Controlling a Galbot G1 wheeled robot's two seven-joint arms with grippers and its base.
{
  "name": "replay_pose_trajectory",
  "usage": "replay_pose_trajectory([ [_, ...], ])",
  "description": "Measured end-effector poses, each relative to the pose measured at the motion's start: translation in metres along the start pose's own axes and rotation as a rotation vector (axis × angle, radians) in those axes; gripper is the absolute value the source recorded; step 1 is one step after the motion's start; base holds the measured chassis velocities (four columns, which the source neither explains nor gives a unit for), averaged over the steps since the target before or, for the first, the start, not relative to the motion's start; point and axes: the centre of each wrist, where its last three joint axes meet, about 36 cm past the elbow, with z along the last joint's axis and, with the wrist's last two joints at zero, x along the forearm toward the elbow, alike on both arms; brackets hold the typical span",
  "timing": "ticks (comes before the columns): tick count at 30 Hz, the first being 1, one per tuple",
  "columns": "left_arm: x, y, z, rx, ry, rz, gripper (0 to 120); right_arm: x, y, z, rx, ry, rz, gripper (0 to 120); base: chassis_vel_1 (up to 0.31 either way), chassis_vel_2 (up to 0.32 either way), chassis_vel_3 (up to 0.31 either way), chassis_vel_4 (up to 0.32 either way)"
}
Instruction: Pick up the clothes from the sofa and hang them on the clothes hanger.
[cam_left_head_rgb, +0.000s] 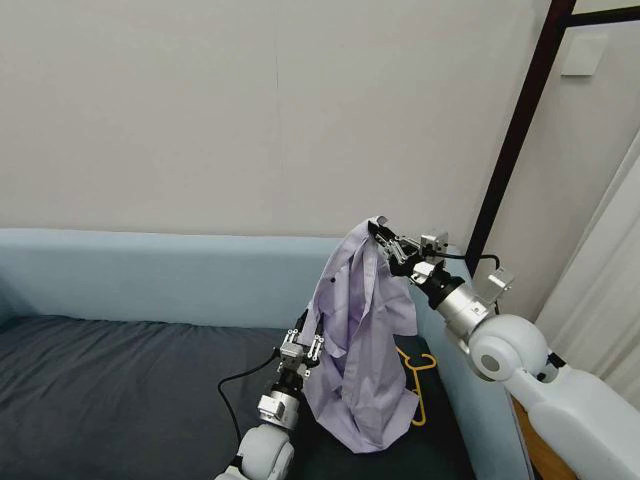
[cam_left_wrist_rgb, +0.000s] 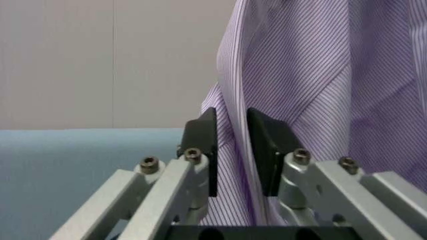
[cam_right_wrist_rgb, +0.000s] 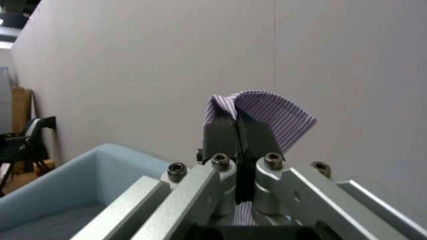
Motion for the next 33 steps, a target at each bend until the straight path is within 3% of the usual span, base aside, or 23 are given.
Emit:
replay_pose_trajectory([
  [3, 0.003, 0.003, 0.000, -0.004, 0.001, 0.002, 4, -0.001, -0.002, 0.001, 0.000, 0.001, 0.005, 0, 0.000, 0.000, 0.000, 0.000],
  [5, 0.004, 0.004, 0.000, -0.005, 0.000, 0.004, 0, -0.002, -0.003, 0.002, 0.000, 0.002, 0.008, 0, 0.000, 0.000, 0.000, 0.000],
  [10, 0.005, 0.016, -0.010, -0.002, -0.029, 0.017, 0, -0.003, -0.009, 0.005, 0.005, 0.004, 0.032, 0, 0.000, 0.000, 0.000, 0.000],
  [12, 0.002, 0.026, -0.023, 0.011, -0.063, 0.025, 0, -0.004, -0.012, 0.008, 0.013, 0.008, 0.049, 0, 0.000, 0.000, 0.000, 0.000],
  [15, -0.008, 0.051, -0.063, 0.060, -0.134, 0.039, 0, -0.004, -0.021, 0.011, 0.041, 0.010, 0.089, 0, 0.000, 0.000, 0.000, 0.000],
  [16, -0.008, 0.051, -0.063, 0.060, -0.134, 0.039, 0, -0.004, -0.021, 0.011, 0.041, 0.010, 0.089, 0, 0.000, 0.000, 0.000, 0.000],
  [19, -0.033, 0.093, -0.132, 0.121, -0.197, 0.109, 0, -0.006, -0.029, 0.012, 0.072, -0.002, 0.097, 0, 0.000, 0.000, 0.000, 0.000],
  [20, -0.039, 0.105, -0.149, 0.131, -0.202, 0.135, 0, -0.006, -0.030, 0.012, 0.077, -0.007, 0.094, 0, 0.000, 0.000, 0.000, 0.000],
  [21, -0.039, 0.105, -0.149, 0.131, -0.202, 0.135, 0, -0.006, -0.030, 0.012, 0.077, -0.007, 0.094, 0, 0.000, 0.000, 0.000, 0.000],
  [23, -0.055, 0.137, -0.192, 0.153, -0.193, 0.213, 0, -0.009, -0.030, 0.009, 0.084, -0.028, 0.079, 0, 0.000, 0.000, 0.000, 0.000],
  [26, -0.083, 0.172, -0.239, 0.142, -0.206, 0.319, 0, -0.015, -0.030, 0.003, 0.083, -0.061, 0.069, 0, 0.000, 0.000, 0.000, 0.000],
  [27, -0.083, 0.172, -0.239, 0.142, -0.206, 0.319, 0, -0.015, -0.030, 0.003, 0.083, -0.061, 0.069, 0, 0.000, 0.000, 0.000, 0.000],
  [31, -0.113, 0.201, -0.284, 0.106, -0.229, 0.444, 0, -0.021, -0.027, -0.016, 0.053, -0.141, 0.048, 0, 0.000, 0.000, 0.000, 0.000],
  [33, -0.119, 0.207, -0.292, 0.098, -0.231, 0.478, 0, -0.022, -0.026, -0.023, 0.043, -0.168, 0.035, 0, 0.000, 0.000, 0.000, 0.000],
])
